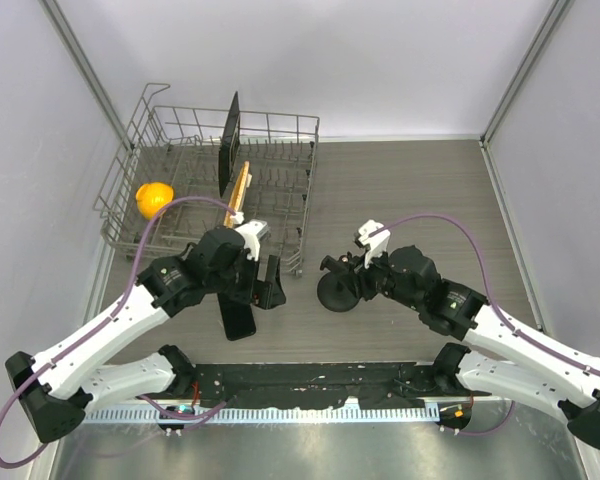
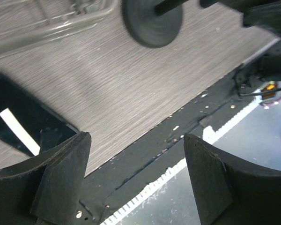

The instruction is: Place the phone on the phone stand

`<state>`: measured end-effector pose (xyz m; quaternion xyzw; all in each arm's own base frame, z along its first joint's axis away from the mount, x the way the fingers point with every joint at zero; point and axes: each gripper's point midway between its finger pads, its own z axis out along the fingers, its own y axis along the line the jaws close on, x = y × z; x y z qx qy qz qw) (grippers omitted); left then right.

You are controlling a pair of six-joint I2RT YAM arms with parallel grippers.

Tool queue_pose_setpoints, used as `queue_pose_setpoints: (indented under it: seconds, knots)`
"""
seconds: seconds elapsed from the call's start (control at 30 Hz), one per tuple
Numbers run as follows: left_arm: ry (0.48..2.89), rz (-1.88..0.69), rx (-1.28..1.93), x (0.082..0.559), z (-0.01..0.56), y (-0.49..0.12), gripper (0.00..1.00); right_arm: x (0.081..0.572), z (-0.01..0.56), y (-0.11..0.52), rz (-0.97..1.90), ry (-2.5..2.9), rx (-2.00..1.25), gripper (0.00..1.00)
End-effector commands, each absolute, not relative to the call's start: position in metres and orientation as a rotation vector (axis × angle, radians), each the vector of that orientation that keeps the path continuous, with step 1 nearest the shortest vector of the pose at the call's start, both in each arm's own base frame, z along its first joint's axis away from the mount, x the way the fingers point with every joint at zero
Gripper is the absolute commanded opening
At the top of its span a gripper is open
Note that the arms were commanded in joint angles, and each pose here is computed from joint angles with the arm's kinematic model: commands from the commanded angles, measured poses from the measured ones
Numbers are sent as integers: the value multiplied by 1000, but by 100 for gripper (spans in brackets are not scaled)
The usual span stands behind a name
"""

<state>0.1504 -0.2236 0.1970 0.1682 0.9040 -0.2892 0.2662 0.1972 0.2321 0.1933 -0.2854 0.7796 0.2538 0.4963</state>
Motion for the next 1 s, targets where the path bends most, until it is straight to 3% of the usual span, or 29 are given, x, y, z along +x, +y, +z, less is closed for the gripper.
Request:
queue_pose_setpoints:
  seconds: [0.0, 0.03, 0.23, 0.4, 0.57, 0.73, 0.97]
  knots:
    - [2521, -579, 393, 150, 174, -194, 84, 208, 215, 219, 560, 1908, -555, 40]
    - [2518, -576, 375, 150, 173, -192, 84, 207, 213, 218, 558, 1924, -551, 46]
    - [2429, -573, 90, 158, 178, -175, 93, 196, 200, 219, 602, 1989, -543, 58]
    - [2406, -552, -78, 164, 170, -166, 94, 194, 196, 219, 592, 2037, -541, 59]
    - [2377, -513, -194, 170, 164, -157, 93, 209, 199, 186, 400, 2061, -411, 59]
    - [2356, -446, -354, 172, 153, -140, 100, 212, 208, 169, 347, 2030, -319, 59]
    - [2449, -299, -426, 166, 122, -129, 100, 217, 214, 166, 331, 1986, -308, 60]
